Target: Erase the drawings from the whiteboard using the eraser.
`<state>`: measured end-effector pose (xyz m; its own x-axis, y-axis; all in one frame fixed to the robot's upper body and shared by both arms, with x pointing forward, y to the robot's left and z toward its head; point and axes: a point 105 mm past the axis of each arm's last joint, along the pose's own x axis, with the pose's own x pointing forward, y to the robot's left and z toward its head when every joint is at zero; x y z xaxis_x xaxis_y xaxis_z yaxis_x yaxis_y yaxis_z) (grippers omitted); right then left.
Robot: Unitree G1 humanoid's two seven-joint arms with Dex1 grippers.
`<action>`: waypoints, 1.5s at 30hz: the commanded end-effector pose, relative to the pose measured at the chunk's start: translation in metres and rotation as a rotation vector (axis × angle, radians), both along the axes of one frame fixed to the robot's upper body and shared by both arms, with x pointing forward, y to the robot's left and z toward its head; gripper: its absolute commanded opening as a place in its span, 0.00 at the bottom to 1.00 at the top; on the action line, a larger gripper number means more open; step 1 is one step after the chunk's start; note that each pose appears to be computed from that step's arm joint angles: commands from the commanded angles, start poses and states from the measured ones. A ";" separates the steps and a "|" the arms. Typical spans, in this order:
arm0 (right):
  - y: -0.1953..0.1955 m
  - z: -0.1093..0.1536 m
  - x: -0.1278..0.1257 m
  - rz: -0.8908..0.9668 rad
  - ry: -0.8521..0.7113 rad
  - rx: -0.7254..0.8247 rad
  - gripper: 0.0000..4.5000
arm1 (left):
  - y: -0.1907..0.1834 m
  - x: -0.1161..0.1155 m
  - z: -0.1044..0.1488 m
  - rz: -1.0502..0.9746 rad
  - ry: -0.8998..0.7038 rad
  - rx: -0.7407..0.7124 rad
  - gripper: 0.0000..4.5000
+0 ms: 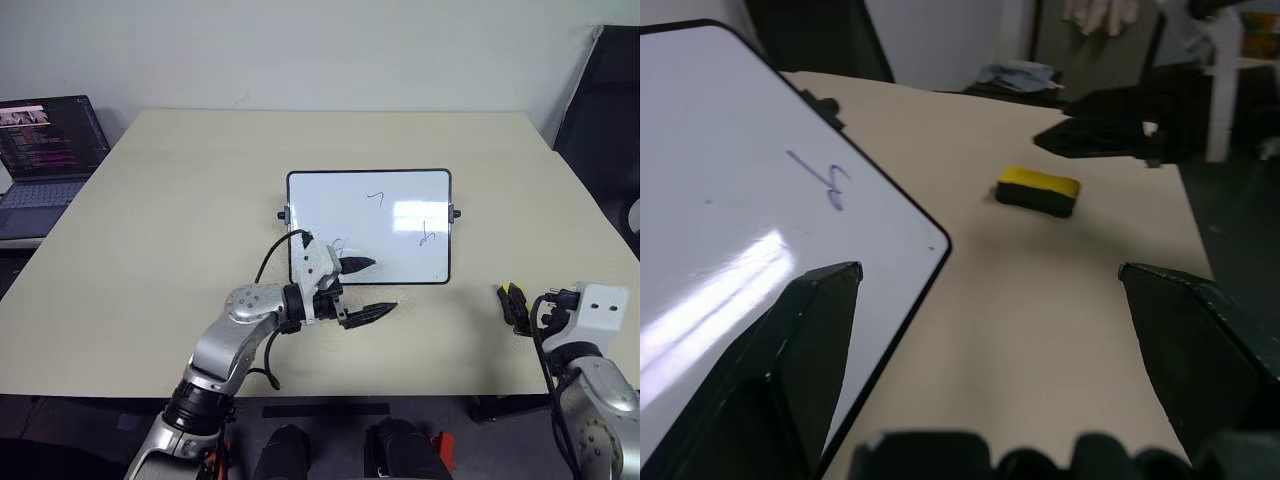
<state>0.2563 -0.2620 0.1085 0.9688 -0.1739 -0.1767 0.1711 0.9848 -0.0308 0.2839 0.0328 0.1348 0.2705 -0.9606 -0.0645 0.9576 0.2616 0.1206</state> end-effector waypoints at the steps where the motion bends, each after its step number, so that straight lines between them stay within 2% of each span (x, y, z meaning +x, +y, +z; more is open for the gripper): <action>1: -0.004 0.006 0.003 0.013 0.004 -0.008 1.00 | -0.006 -0.003 0.008 -0.062 -0.042 -0.013 1.00; 14: 0.003 -0.004 0.017 0.049 0.062 0.025 1.00 | -0.005 0.002 0.000 -0.038 -0.074 0.017 1.00; 23: 0.004 -0.017 0.018 0.052 0.109 0.054 1.00 | -0.004 0.003 -0.003 -0.018 -0.078 0.018 1.00; 44: -0.006 -0.021 0.022 0.008 0.113 0.078 1.00 | -0.003 0.006 -0.003 0.001 -0.080 0.011 1.00; 45: -0.007 -0.021 0.022 0.005 0.113 0.080 0.96 | -0.003 0.006 -0.003 0.002 -0.080 0.010 1.00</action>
